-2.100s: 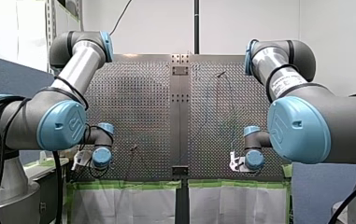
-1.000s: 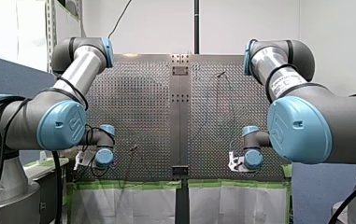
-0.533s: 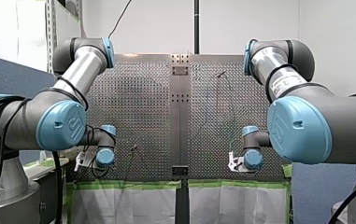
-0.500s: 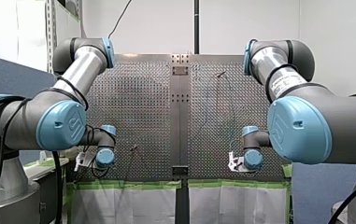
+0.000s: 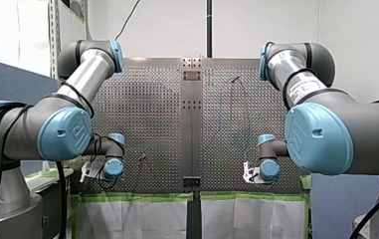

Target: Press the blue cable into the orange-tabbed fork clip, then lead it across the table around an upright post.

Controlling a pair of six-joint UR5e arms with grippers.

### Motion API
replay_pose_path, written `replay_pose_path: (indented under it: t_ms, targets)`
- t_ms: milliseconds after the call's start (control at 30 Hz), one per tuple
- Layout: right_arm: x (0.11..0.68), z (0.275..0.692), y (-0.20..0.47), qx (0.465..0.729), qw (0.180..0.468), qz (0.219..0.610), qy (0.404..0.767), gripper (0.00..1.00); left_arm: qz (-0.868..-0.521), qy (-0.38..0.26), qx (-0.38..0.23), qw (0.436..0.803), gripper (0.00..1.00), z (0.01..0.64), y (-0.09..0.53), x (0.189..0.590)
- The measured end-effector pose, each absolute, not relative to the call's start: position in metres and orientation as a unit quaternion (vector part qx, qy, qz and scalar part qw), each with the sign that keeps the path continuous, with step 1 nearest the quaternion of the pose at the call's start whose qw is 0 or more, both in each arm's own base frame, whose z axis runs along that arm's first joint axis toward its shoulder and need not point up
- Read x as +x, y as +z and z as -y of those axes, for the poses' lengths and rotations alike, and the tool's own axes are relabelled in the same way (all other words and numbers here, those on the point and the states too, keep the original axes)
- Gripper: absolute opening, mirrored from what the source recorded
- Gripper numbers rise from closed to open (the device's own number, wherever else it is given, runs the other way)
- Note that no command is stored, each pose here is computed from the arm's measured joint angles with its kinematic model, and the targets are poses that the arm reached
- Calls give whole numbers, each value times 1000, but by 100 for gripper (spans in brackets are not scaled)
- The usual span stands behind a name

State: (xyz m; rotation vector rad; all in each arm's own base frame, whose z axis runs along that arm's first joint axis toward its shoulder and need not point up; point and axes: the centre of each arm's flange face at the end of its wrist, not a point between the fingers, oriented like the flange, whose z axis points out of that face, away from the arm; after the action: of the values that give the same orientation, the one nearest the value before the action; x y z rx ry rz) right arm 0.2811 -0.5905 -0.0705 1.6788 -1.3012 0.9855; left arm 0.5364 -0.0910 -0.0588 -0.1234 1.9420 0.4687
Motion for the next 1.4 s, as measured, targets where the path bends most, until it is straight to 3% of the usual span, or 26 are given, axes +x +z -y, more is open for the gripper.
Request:
replay_pose_path:
  t_ms: [333,400,467,1133,1400]
  targets:
    - [281,590,-71,660,390,512,387,0,-816,203,-55,539,22,91,-58,536]
    - [281,590,-71,660,390,512,387,0,-815,206,-59,539,9,90,-58,536]
    - [281,590,-71,660,390,512,387,0,-814,209,-62,539,4,89,-57,536]
    - [281,591,-70,660,391,512,387,0,-820,223,-77,522,1,88,-45,558]
    - [281,591,-70,660,391,511,387,0,-809,185,-86,552,1,94,-40,566]
